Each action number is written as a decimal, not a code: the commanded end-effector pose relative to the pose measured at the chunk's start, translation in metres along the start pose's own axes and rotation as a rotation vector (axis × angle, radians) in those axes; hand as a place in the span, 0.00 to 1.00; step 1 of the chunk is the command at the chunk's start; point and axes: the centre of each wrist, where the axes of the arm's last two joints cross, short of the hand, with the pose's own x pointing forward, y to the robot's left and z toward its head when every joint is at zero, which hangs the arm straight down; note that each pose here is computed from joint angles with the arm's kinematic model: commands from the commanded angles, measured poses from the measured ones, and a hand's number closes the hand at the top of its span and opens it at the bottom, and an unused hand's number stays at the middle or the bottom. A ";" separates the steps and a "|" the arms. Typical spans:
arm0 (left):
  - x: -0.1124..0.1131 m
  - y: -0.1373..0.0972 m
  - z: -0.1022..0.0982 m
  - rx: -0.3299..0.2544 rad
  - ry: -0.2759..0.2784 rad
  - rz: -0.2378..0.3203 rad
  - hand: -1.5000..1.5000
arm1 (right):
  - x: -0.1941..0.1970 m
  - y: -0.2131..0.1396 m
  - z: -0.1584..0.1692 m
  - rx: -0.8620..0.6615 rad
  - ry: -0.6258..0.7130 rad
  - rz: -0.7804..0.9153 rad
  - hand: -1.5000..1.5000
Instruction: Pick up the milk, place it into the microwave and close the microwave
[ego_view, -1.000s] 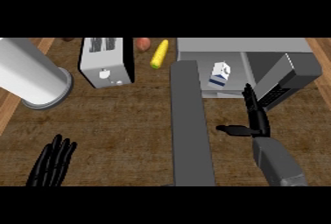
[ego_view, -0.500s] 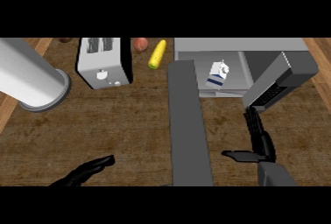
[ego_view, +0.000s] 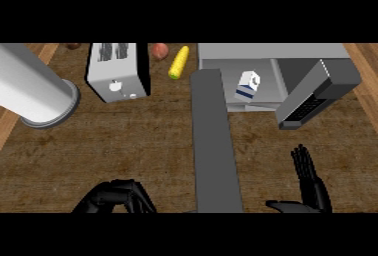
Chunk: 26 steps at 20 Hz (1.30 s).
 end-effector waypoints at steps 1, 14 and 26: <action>-0.005 0.000 -0.032 -0.055 0.025 -0.033 1.00 | 0.004 0.009 0.027 0.031 -0.059 -0.081 0.00; -0.039 -0.068 -0.099 -0.394 0.090 -0.087 1.00 | 0.052 -0.035 0.049 0.018 -0.106 -0.082 0.00; -0.071 -0.143 -0.105 -0.487 0.186 -0.144 1.00 | 0.086 -0.029 0.062 0.153 -0.219 -0.175 0.00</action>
